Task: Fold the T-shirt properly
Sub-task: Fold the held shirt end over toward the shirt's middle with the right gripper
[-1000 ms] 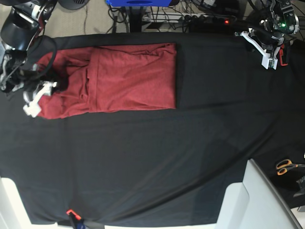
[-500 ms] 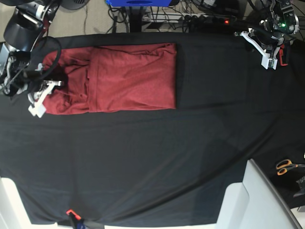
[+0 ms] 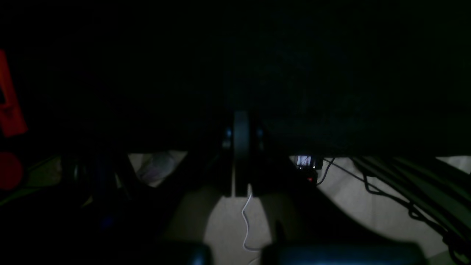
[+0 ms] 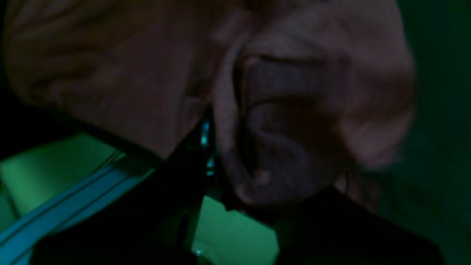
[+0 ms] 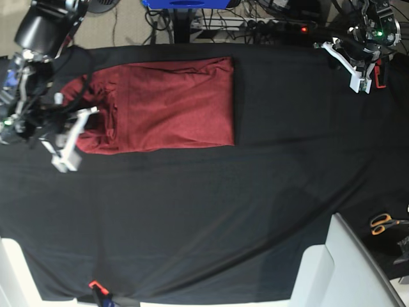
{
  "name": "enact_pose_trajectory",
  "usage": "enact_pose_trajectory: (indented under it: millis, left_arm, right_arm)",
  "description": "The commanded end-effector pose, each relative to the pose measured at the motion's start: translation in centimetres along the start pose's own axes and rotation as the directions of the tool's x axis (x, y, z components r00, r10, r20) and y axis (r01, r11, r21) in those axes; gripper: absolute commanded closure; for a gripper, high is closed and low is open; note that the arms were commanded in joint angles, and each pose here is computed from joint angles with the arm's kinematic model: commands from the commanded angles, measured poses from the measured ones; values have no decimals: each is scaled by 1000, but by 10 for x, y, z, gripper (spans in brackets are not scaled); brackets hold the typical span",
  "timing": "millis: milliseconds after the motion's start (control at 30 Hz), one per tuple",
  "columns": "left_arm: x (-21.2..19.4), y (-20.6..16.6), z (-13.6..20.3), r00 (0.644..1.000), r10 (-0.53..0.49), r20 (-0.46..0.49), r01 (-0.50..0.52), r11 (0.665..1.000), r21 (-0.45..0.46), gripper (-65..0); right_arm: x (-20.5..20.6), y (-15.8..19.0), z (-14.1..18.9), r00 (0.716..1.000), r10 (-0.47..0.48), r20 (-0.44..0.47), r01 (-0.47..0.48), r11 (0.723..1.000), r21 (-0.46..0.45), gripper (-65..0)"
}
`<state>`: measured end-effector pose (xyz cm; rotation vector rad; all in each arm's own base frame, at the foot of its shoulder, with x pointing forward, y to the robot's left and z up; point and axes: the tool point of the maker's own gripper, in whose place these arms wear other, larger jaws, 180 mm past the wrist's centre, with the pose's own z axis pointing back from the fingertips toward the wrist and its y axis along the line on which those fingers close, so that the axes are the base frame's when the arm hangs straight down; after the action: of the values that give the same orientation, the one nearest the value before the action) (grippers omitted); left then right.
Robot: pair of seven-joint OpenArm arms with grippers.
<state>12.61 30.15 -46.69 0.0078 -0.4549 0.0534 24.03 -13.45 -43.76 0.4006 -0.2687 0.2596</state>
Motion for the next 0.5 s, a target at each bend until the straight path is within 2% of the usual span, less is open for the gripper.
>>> enact_pose_trajectory:
  millis: [0, 200, 467]
  left_arm:
    - [11, 5, 4, 999, -12, 34, 12, 1000, 8, 0]
    - [14, 5, 4, 999, -11, 40, 11, 1000, 9, 0]
    - [15, 5, 3, 999, -11, 42, 11, 1000, 9, 0]
  right_arm:
    - [12, 9, 3, 999, 29, 37, -30, 999, 12, -6]
    - [16, 55, -9, 992, 121, 39, -123, 990, 74, -6]
    - [25, 100, -19, 968, 246, 54, -251, 958, 136, -6]
